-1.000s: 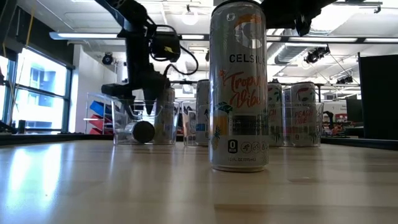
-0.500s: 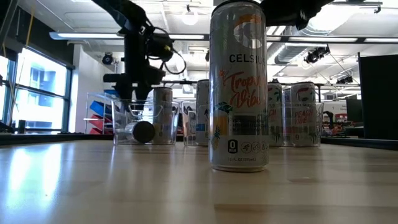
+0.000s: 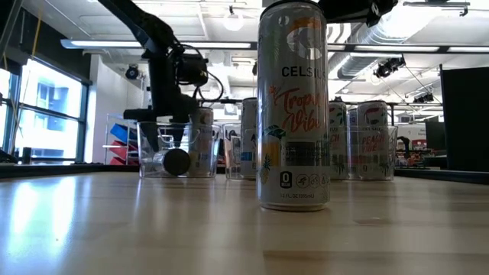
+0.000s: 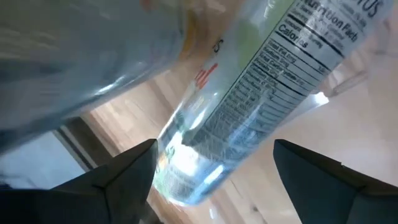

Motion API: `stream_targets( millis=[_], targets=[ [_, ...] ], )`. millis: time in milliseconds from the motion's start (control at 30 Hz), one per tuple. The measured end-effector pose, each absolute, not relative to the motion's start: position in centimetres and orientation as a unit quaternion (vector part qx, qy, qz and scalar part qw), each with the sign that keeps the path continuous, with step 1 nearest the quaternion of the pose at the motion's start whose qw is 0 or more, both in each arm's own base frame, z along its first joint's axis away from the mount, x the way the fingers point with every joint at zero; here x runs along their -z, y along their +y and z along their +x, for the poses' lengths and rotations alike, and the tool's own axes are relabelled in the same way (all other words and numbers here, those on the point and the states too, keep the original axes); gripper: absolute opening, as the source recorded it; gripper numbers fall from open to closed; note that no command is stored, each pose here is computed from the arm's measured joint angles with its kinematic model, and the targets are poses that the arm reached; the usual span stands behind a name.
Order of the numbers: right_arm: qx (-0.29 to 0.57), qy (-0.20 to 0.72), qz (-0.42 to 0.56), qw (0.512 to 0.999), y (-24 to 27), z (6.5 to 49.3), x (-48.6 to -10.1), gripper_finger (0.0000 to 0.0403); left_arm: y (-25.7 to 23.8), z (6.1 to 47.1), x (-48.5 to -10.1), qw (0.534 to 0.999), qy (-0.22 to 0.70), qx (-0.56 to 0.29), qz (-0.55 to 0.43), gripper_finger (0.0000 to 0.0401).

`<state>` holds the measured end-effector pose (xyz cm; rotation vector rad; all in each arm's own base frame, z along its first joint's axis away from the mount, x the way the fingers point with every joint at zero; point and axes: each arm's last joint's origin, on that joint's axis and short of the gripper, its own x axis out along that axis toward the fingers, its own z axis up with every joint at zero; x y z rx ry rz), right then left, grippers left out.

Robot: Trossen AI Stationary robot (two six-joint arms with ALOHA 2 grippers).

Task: Sort soda cans
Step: Remove the white-yellow soda can from the left transparent bin

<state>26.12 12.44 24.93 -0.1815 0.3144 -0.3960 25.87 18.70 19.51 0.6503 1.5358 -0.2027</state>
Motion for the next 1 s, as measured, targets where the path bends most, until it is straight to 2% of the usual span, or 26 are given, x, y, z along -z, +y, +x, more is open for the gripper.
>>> stream_targets(
  millis=[333, 467, 733, 867, 1000],
  targets=[
    [0.194, 0.155, -0.094, 0.964, 12.45, 26.13, -24.95, 0.0000, 18.51, 25.90, -18.55, 0.677, 0.643, 0.139, 0.330, 0.0315],
    [0.194, 0.155, -0.091, 0.964, 12.45, 26.13, -24.95, 0.0000, 18.62, 25.84, -18.50, 0.667, 0.638, 0.159, 0.350, 0.0315],
    [0.195, 0.155, -0.092, 0.964, 12.40, 26.16, -24.96, 0.0000, 18.65, 26.10, -18.44, 0.642, 0.677, 0.089, 0.349, 0.0315],
    [0.195, 0.155, -0.093, 0.964, 12.41, 26.16, -24.96, 0.0000, 18.80, 25.85, -18.41, 0.653, 0.687, 0.056, 0.315, 0.0315],
    [0.196, 0.152, -0.080, 0.965, 12.42, 26.16, -24.97, 0.0000, 18.60, 25.70, -18.28, 0.673, 0.676, 0.079, 0.291, 0.0315]
  ],
)
